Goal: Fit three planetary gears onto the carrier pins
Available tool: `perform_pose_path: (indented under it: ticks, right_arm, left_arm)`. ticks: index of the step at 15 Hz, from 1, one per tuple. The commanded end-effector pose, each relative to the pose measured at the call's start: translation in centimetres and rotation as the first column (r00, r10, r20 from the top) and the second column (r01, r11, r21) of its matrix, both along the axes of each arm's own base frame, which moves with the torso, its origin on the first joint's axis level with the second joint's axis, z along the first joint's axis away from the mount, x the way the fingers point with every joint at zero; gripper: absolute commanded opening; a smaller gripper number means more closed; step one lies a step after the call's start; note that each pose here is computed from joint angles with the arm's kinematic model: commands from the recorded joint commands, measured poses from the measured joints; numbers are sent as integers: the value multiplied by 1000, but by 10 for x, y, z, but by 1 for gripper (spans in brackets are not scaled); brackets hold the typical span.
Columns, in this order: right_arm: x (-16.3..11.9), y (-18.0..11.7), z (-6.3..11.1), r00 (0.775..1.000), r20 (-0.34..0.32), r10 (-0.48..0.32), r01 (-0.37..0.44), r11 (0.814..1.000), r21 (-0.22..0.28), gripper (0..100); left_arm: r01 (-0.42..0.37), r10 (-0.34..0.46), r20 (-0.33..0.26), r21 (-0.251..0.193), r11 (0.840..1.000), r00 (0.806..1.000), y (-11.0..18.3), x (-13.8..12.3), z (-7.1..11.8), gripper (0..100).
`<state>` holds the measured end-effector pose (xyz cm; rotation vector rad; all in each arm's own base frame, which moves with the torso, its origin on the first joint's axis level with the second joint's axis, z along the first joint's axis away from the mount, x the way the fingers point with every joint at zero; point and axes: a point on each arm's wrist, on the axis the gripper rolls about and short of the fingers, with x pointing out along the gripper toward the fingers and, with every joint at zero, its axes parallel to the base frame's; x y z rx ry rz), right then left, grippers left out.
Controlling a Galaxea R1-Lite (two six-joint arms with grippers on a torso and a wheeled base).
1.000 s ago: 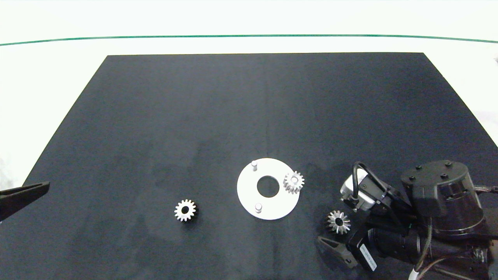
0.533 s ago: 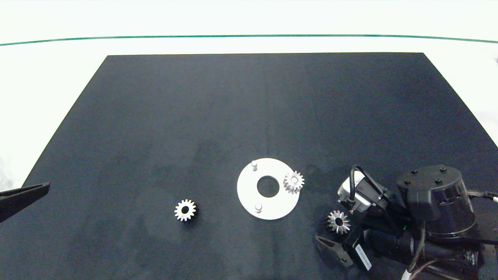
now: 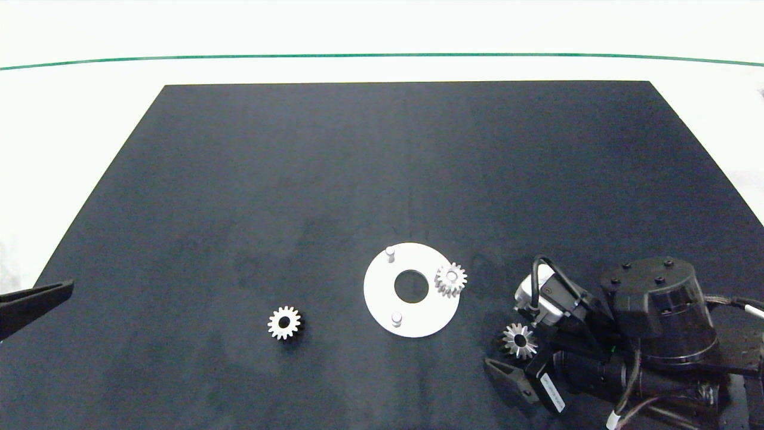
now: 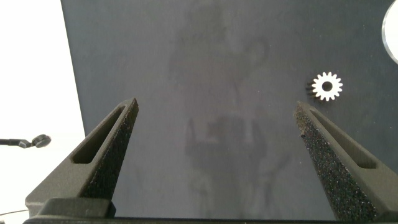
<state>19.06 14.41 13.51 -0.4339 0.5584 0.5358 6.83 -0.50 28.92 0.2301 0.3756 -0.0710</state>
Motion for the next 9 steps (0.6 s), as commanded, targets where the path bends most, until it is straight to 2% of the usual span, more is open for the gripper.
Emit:
perform_pose_path:
  ticks: [1,9]
  right_arm:
    - [0,0,0,1000,2,1,-1,1000,-2,85]
    - [-2,0,2,1000,16,2,-2,1000,-4,69]
  left_arm:
    - [4,-4,4,14,1000,1000,0,-2,0,100]
    - [-3,2,16,13,1000,1000,1,-2,3,100]
